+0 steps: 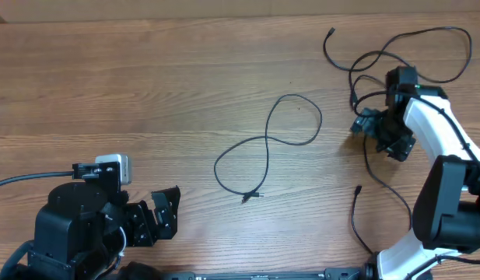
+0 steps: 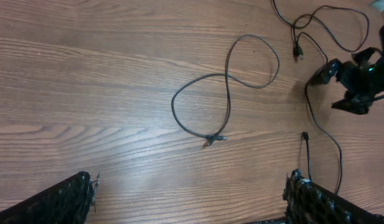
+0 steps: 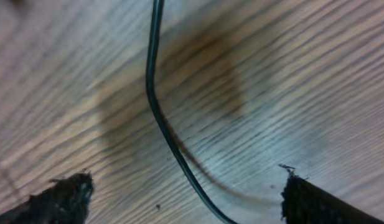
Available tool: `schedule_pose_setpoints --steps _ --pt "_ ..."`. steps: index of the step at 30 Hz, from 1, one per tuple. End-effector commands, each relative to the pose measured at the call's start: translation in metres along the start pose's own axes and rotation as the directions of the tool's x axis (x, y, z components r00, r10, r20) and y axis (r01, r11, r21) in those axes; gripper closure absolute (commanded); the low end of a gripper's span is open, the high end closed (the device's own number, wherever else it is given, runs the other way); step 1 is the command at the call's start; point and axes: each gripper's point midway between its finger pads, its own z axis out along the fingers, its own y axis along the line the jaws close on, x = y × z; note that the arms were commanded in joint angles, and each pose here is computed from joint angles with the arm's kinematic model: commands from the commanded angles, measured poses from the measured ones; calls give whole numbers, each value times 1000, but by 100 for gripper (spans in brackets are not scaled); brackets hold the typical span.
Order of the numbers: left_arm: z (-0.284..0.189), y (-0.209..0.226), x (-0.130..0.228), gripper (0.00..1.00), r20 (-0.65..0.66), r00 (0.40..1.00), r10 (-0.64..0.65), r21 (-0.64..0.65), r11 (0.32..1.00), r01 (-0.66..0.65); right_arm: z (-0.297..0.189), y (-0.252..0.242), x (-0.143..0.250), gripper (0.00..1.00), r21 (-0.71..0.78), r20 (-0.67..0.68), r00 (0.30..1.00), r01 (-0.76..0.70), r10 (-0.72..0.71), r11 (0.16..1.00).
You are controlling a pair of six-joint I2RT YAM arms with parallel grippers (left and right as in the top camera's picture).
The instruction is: Untangle cables
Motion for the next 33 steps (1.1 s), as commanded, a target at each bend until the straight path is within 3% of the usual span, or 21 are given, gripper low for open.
schedule_pose_setpoints --steps 1,8,12,15,18,19,24,33 --pt "0 1 -1 0 4 1000 13 -8 1000 -13 13 -2 9 6 -1 -19 1000 7 -7 1000" --pt "0 1 -1 0 4 1000 13 -8 1000 -13 34 1 23 28 -46 -38 999 5 -7 999" --pt "0 1 -1 0 4 1000 13 -8 1000 -13 38 0 25 46 -44 -41 999 5 -7 999" --pt "0 1 -1 0 4 1000 13 -8 1000 -13 37 0 25 66 -43 -42 999 5 -7 999" --pt "0 1 -1 1 4 1000 13 -8 1000 -13 36 0 25 93 -42 -44 999 4 -6 999" --pt "0 1 -1 0 4 1000 13 -8 1000 -13 34 0 25 96 -41 -46 999 4 -6 999" --pt "0 1 -1 0 4 1000 13 -8 1000 -13 10 5 15 96 -38 -51 999 4 -6 999" --pt "0 1 -1 0 4 1000 13 -8 1000 -13 -82 19 -17 96 -63 -7 1000 -7 6 998"
